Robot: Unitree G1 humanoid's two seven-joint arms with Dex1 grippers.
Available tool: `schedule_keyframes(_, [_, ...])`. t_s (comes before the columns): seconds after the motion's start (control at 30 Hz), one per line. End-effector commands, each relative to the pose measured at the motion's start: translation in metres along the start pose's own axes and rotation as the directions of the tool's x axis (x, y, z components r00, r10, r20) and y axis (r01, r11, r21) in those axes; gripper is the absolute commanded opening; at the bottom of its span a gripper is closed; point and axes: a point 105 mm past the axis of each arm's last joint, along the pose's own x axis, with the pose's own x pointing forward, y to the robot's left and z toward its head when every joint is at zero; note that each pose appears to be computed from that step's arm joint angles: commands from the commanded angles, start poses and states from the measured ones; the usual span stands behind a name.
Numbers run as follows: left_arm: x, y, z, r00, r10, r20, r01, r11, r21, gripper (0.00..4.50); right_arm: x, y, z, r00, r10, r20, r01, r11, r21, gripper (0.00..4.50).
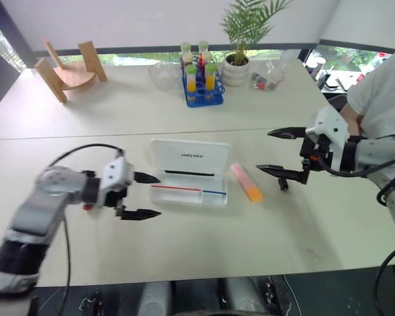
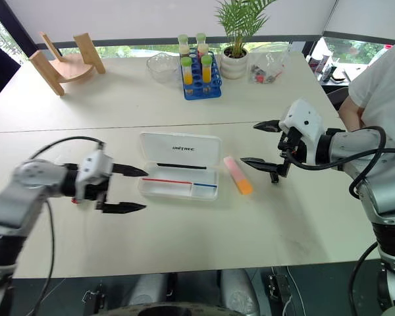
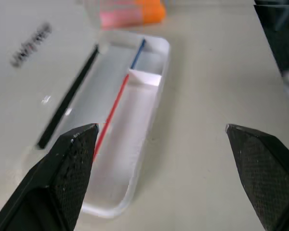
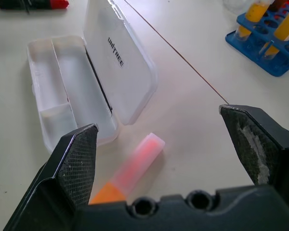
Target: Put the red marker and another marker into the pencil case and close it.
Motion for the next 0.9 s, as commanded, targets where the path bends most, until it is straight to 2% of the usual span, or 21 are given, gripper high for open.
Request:
schedule_keyframes(0.03, [-0.035,0.011,0.008,0.975,0.221,0.015,-0.217,0.967,-0.131,4.39,-0.007,-0.006,0.008,0.999,-0.033,0.024,0.033,0.999,-0.026,4.50])
schedule_keyframes(0.13, [-0.070,0.033,-0.022,0.862,0.499,-0.096,-0.506,0.830,-0.233,4.39,-0.009,-0.008,0.007,0.998,-0.052,0.027,0.052,0.999,0.003,4.50])
schedule_keyframes(0.2, [-0.077,0.052,-0.047,0.753,0.633,-0.181,-0.658,0.709,-0.255,4.39,-0.009,-0.007,0.007,0.998,-0.053,0.027,0.053,0.999,0.005,4.50])
schedule_keyframes(0.3, [-0.067,0.063,-0.066,0.697,0.679,-0.230,-0.714,0.625,-0.317,4.39,-0.009,-0.006,0.008,0.998,-0.053,0.029,0.053,0.999,0.005,4.50])
schedule_keyframes(0.5, [-0.031,0.061,-0.109,0.691,0.635,-0.345,-0.720,0.564,-0.404,4.39,-0.011,-0.008,0.013,0.998,-0.061,0.027,0.062,0.998,-0.011,4.50])
schedule_keyframes(0.6, [-0.031,0.059,-0.130,0.651,0.627,-0.428,-0.759,0.525,-0.385,3.59,-0.015,-0.009,0.016,0.997,-0.073,0.023,0.073,0.997,-0.022,4.50])
schedule_keyframes(0.8, [-0.042,0.055,-0.137,0.632,0.615,-0.472,-0.775,0.499,-0.388,0.58,-0.018,-0.009,0.017,0.996,-0.083,0.017,0.083,0.996,-0.027,4.50])
schedule_keyframes(0.83, [-0.044,0.056,-0.135,0.632,0.618,-0.467,-0.775,0.502,-0.384,0.32,-0.019,-0.009,0.017,0.996,-0.085,0.015,0.085,0.996,-0.027,4.50])
schedule_keyframes(0.9, [-0.044,0.058,-0.127,0.651,0.622,-0.435,-0.758,0.521,-0.391,0.32,-0.019,-0.009,0.017,0.996,-0.088,0.011,0.088,0.996,-0.026,4.50])
